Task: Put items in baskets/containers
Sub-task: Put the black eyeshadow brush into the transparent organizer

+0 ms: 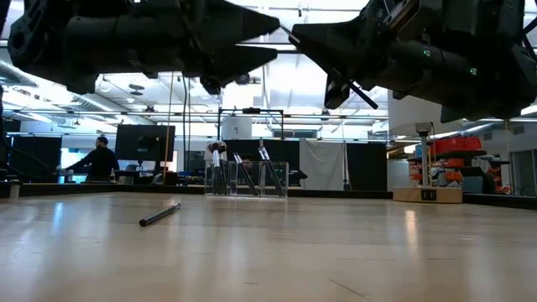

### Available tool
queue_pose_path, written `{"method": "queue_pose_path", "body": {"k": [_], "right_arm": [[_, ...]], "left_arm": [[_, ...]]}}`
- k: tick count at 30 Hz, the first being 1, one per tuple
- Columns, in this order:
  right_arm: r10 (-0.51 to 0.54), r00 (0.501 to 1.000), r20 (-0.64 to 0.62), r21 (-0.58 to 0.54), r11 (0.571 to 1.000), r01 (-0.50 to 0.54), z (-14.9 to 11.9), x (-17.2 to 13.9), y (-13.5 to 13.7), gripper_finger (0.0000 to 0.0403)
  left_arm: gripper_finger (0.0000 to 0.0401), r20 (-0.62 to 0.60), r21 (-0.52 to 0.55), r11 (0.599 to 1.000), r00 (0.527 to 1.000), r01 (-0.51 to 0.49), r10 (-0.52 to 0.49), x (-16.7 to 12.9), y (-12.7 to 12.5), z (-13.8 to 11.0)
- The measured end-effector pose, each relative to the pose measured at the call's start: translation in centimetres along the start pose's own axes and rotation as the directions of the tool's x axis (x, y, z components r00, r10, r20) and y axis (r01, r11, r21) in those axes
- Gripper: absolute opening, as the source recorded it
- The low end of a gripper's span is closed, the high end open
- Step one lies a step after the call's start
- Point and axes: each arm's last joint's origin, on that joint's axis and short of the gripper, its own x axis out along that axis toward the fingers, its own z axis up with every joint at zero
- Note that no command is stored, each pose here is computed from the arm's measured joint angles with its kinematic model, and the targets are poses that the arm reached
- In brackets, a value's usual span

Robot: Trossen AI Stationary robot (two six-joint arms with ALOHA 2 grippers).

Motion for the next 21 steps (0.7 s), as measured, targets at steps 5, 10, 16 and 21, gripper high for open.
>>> {"method": "queue_pose_path", "body": {"k": [5,10,16,21], "right_arm": [[0.005,1.000,-0.001,0.003,1.000,-0.005,0.00,0.00,0.00,0.0008],[0.019,1.000,-0.002,0.004,1.000,-0.019,0.00,-0.01,0.06,0.0008],[0.022,1.000,-0.002,0.012,1.000,-0.022,0.01,0.00,0.07,0.0008],[0.022,1.000,-0.002,0.014,1.000,-0.022,0.01,0.00,0.07,0.0009]], "left_arm": [[0.0257,0.015,-0.007,1.000,1.000,0.020,-0.020,0.20,0.32,0.18],[0.0211,0.029,-0.011,1.000,1.000,0.012,-0.011,0.67,0.60,0.49],[0.0165,0.041,-0.002,0.999,0.999,0.033,-0.033,0.96,0.49,0.76],[0.0129,0.033,-0.005,0.998,0.998,0.057,-0.057,0.96,0.42,0.68]]}}
